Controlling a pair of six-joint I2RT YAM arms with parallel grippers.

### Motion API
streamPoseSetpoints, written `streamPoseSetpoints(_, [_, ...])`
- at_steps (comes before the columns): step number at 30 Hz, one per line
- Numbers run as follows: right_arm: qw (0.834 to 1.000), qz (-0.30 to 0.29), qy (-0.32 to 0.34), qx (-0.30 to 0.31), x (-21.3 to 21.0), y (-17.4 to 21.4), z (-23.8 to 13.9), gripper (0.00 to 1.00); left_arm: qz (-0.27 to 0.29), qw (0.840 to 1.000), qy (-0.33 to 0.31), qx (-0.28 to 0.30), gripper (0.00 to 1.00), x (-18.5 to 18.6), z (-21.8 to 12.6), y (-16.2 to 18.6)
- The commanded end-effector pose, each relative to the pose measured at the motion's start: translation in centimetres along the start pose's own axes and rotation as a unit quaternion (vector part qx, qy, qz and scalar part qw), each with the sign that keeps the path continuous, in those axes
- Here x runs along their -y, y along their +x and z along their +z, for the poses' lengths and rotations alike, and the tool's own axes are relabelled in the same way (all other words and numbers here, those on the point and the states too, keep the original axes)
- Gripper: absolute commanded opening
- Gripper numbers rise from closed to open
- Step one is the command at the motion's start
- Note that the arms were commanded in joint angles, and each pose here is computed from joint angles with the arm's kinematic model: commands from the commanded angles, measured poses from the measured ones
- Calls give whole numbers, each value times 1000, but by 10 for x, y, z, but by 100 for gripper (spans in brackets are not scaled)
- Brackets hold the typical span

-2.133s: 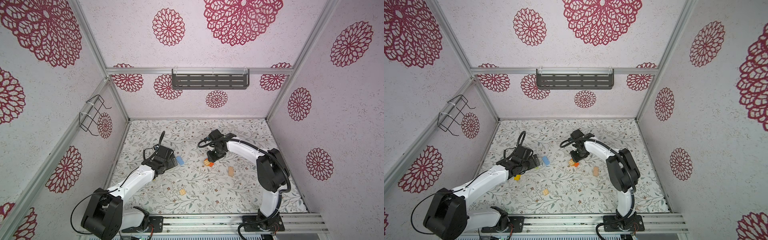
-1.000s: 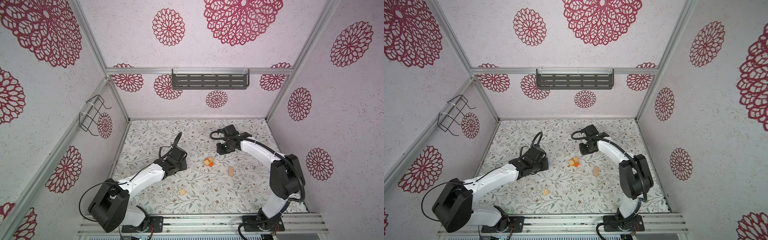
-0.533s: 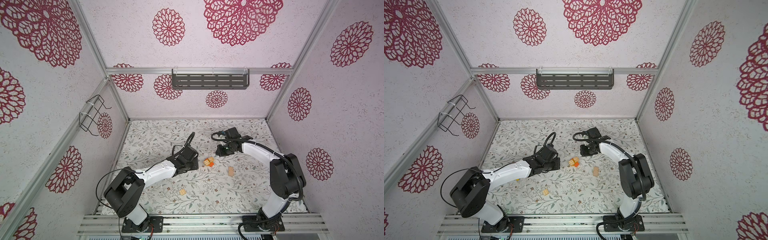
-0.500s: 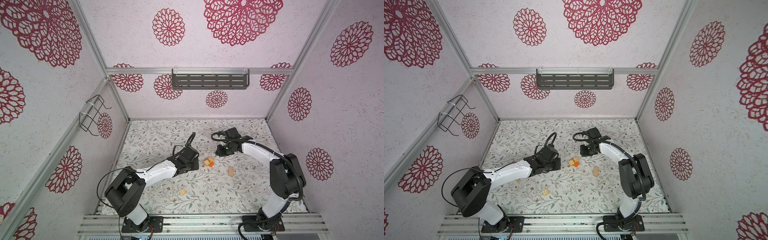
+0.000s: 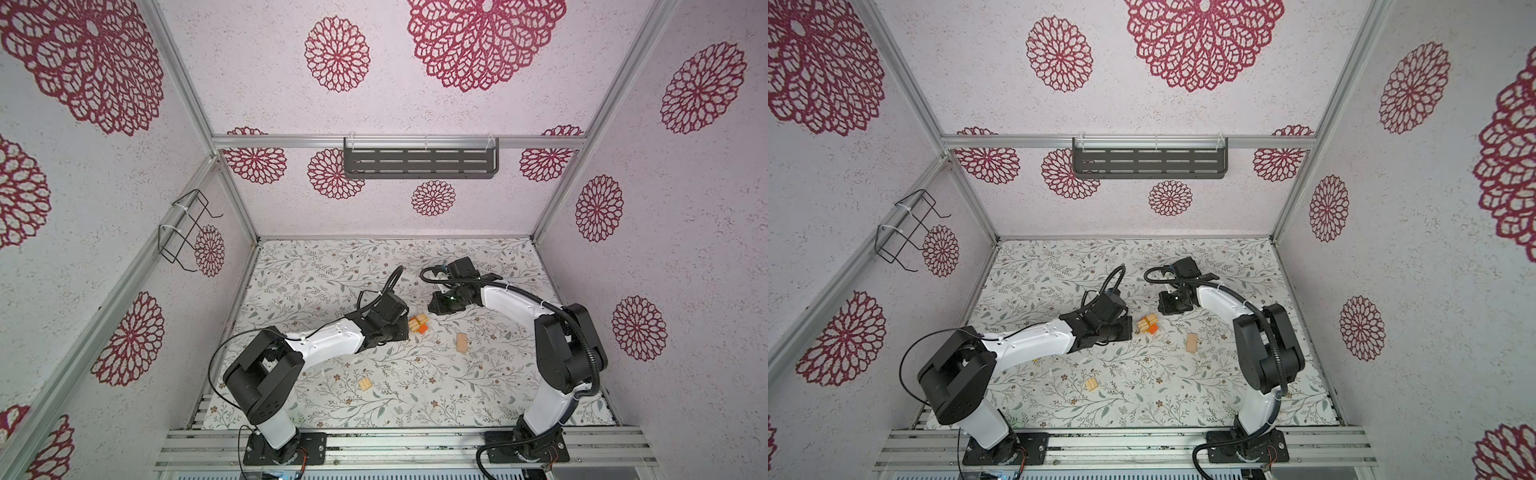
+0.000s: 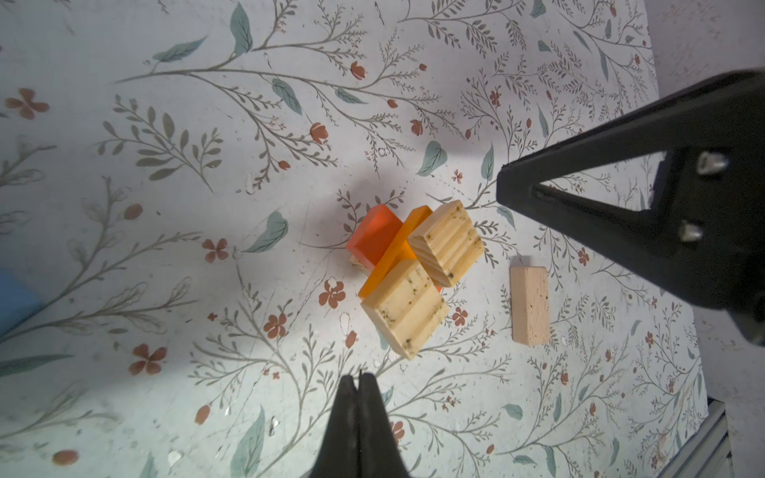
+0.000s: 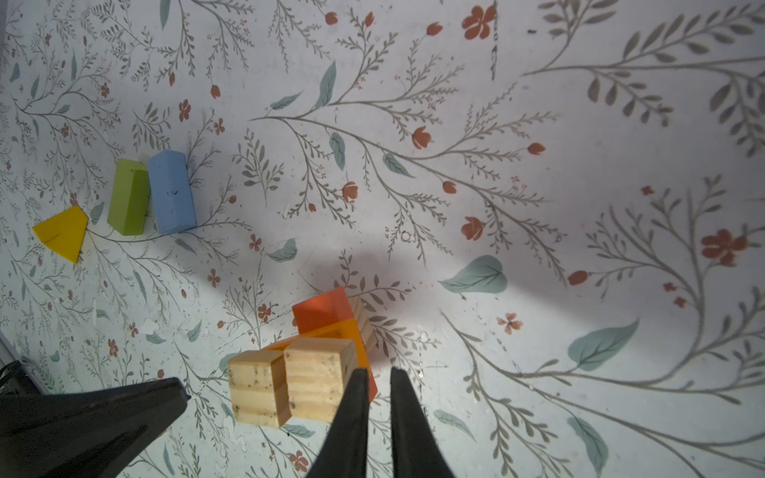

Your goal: Build the wood block tower

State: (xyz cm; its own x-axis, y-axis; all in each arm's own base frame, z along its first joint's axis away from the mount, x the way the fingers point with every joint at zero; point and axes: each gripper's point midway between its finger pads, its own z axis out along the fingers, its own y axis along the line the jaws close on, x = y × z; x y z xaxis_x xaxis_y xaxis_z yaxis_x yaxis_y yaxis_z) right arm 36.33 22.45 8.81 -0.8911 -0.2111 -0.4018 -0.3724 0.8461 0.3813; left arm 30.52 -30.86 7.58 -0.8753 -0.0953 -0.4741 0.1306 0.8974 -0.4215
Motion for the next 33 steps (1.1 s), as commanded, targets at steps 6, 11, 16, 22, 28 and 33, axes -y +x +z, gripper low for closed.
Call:
streamPoseSetpoints(6, [999,2,-32,-6,-8,3,5,16,-4,1000,22,0,0,16,7,0])
streamPoseSetpoints(11, [1000,2,-28,-6,-6,4,6,16,-3,1000,23,0,0,17,8,1])
streamPoseSetpoints(16, [1000,3,-23,-7,-4,4,7,16,-2,1000,20,-1,0,16,8,1])
streamPoseSetpoints(22, [1000,2,-25,-18,-3,9,11,16,-3,1000,20,-2,0,16,9,3])
streamPoseSetpoints(28, [1000,1,-25,-18,-3,9,12,16,-2,1000,18,-3,0,16,11,2])
streamPoseSetpoints(33, [999,0,-28,-20,-3,10,12,16,-1,1000,18,-3,0,17,14,1])
